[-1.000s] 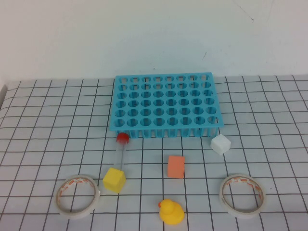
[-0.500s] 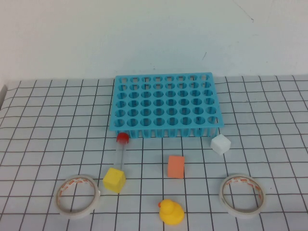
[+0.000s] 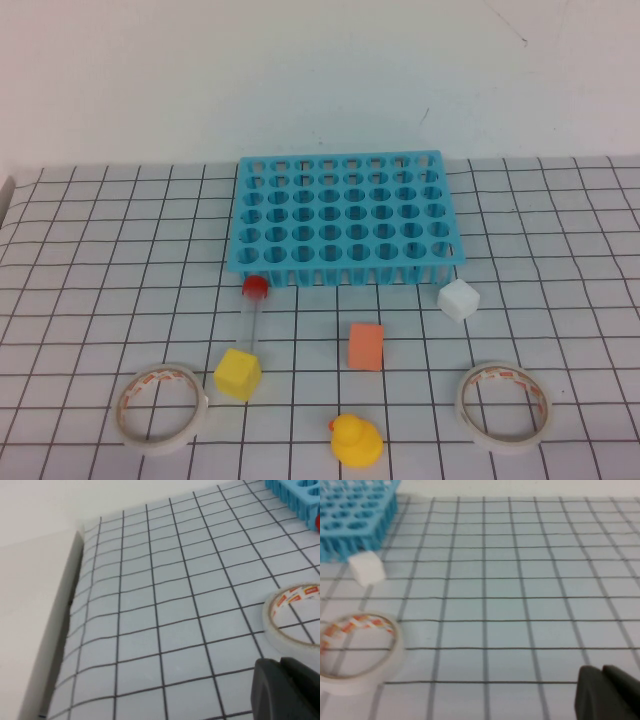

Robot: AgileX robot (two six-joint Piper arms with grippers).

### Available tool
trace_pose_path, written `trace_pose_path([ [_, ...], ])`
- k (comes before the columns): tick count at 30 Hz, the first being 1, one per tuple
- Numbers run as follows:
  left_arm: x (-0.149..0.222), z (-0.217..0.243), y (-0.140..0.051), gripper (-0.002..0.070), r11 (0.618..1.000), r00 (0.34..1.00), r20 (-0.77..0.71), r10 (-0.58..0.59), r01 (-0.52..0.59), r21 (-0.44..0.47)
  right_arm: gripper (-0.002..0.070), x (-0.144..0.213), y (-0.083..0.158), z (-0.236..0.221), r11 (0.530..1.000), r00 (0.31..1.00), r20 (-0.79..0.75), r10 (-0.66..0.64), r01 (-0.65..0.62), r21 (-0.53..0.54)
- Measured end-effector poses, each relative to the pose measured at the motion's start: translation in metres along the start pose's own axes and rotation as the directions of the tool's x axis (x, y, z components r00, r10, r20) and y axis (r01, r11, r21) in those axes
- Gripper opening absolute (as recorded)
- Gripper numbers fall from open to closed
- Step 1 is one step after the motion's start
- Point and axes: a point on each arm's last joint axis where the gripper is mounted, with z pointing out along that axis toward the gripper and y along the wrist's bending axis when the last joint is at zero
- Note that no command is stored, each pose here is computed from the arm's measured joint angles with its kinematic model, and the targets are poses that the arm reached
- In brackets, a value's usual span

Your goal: Place the test tubes

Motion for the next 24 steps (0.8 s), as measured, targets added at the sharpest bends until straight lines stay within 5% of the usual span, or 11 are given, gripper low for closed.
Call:
trace_pose_path([
  [4,-0.004,0.0,0.0,-0.0001,1.0,0.999,0.042,-0.008,0.008,-0.005,-0.0001,0.0,0.005,0.0,0.99,0.992,-0.004,0.13,-0.13,-0.056],
  [6,-0.01,0.0,-0.002,-0.0001,0.98,0.975,0.105,-0.197,0.193,0.04,-0.0001,-0.001,0.008,0.0,0.976,0.98,-0.009,0.199,-0.199,-0.084],
  [7,-0.017,-0.002,-0.003,-0.0001,0.9,0.885,0.164,-0.435,0.422,0.109,-0.0001,-0.001,0.011,-0.001,0.95,0.957,-0.023,0.288,-0.288,-0.122],
  [9,-0.025,-0.003,-0.001,-0.0001,0.752,0.725,0.2,-0.659,0.631,0.191,-0.0001,-0.002,0.016,-0.001,0.895,0.912,-0.05,0.408,-0.41,-0.174],
  [11,-0.028,-0.004,0.0,-0.0001,0.62,0.588,0.199,-0.784,0.745,0.245,-0.0001,-0.003,0.022,-0.002,0.81,0.84,-0.089,0.535,-0.54,-0.227],
  [13,-0.03,-0.005,0.002,-0.0001,0.551,0.514,0.199,-0.834,0.789,0.271,-0.0001,-0.006,0.026,-0.003,0.713,0.759,-0.126,0.639,-0.646,-0.272],
  [16,-0.03,-0.005,0.002,-0.0001,0.52,0.484,0.193,-0.854,0.807,0.279,-0.0001,-0.008,0.028,-0.004,0.657,0.712,-0.146,0.687,-0.694,-0.295],
  [19,-0.031,-0.005,0.002,-0.0001,0.502,0.466,0.189,-0.864,0.817,0.284,-0.0001,-0.008,0.028,-0.004,0.68,0.736,-0.133,0.663,-0.668,-0.302],
  [22,-0.034,-0.007,0.005,-0.0001,0.441,0.389,0.217,-0.895,0.841,0.313,-0.0001,-0.008,0.029,-0.004,0.708,0.765,-0.124,0.632,-0.635,-0.308],
  [24,-0.036,-0.008,0.006,-0.0001,0.478,0.418,0.24,-0.876,0.821,0.313,-0.0001,-0.008,0.029,-0.004,0.737,0.794,-0.113,0.597,-0.599,-0.314],
])
